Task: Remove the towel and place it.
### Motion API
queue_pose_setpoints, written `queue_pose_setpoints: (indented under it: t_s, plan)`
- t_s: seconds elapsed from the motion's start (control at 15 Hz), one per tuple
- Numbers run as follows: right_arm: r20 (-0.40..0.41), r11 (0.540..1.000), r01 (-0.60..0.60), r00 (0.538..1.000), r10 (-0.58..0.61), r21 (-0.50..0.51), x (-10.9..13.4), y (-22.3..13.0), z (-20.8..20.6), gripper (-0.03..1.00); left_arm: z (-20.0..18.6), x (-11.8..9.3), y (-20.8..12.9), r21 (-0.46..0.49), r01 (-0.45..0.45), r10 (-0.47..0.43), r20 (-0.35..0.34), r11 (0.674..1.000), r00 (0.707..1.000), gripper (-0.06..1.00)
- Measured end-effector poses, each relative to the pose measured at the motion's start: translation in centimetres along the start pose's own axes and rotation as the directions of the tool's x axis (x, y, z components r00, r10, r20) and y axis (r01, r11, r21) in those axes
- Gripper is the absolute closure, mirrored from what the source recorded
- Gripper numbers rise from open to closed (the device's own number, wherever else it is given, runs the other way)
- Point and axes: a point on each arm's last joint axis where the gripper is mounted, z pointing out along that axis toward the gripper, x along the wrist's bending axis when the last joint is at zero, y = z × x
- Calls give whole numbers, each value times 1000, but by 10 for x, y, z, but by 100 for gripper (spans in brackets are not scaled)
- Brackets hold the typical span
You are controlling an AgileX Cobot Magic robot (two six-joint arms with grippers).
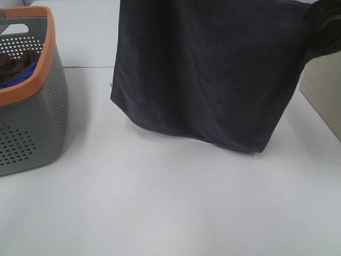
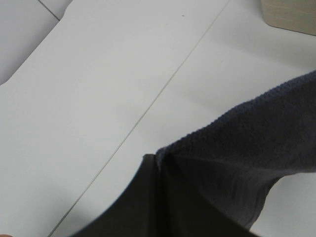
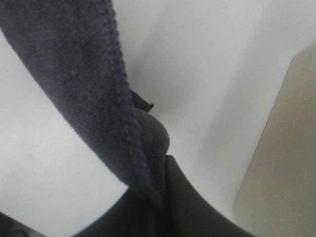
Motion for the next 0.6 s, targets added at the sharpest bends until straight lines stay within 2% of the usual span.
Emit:
queue_pose_setpoints:
  t_s: [0.2,0.4,0.6]
  plan:
    - [81,998,57,995,-56,-4,-15,35,17,97,31,23,-14,6,94,-94,-69,996,993,94]
    - [221,986,148,967,-128,-74,-34,80,39,97,63,51,-23,-119,140,-156,-140,983,978,94]
    - [371,934,264,914,-163,-241,-49,126,52,97,93,72,-29,-285,120,-180,-196,951,964,94]
